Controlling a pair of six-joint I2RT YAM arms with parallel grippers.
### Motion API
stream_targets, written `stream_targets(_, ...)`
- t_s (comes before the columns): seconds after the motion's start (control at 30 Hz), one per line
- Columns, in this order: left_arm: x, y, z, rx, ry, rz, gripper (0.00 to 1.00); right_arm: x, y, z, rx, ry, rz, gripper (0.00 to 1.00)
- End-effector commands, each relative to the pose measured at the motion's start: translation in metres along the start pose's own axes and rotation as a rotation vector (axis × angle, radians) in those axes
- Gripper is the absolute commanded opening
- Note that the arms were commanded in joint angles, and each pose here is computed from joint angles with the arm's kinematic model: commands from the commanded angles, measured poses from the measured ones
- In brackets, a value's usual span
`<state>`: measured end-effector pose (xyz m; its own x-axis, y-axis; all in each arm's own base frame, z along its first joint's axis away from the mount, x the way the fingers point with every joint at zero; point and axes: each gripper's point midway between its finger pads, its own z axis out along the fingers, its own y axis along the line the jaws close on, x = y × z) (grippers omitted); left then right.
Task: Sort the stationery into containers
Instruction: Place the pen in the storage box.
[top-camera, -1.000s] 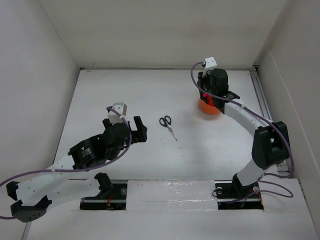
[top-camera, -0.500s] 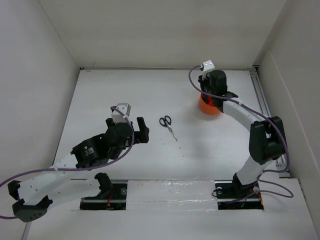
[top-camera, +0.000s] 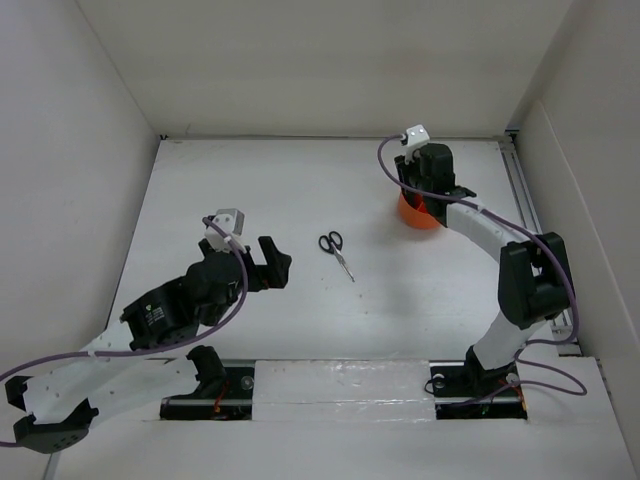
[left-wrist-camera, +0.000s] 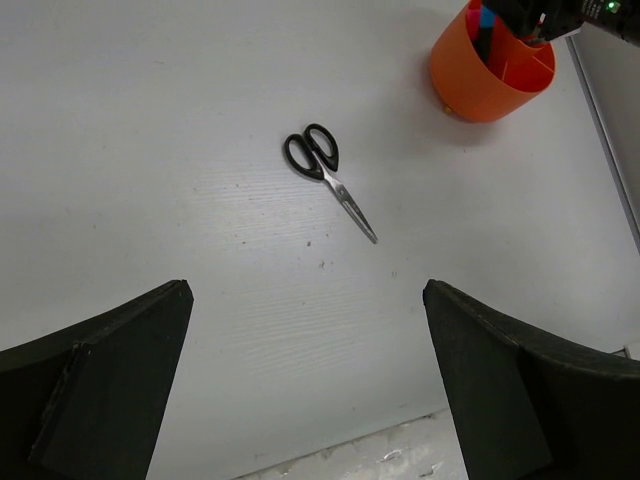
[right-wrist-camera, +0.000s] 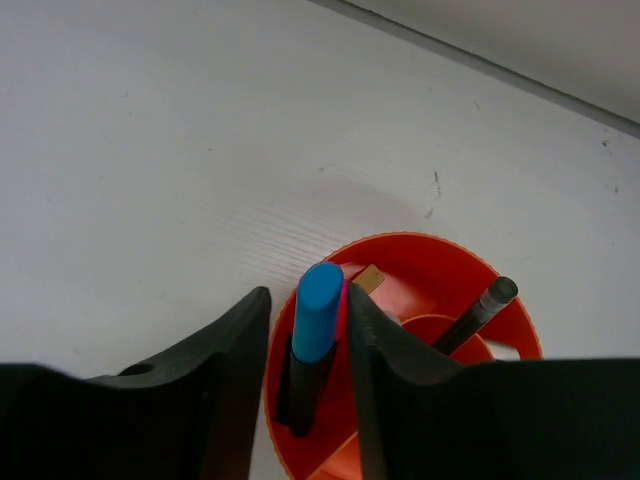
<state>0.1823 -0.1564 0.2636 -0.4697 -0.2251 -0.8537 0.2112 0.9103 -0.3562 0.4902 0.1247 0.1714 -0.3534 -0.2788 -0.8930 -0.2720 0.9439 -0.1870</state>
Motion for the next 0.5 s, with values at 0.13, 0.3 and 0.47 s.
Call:
stream_targets(0.13, -0.001, -0.003, 0.003, 0.009, -0.010, 0.004, 1.00, -0.040, 0.000, -0.021, -0.042, -0.122, 0.019, 0.56)
stream_targets(0.3, 0.000, 0.000, 0.006, -0.015, -0.008, 0.004, 1.00, -0.083, 0.020, -0.056, -0.075, -0.232, 0.026, 1.00)
stream_targets(0.47, 0.004, 0.003, 0.012, -0.059, 0.009, 0.013, 1.00, -0.117, 0.062, -0.097, -0.106, -0.316, 0.054, 1.00)
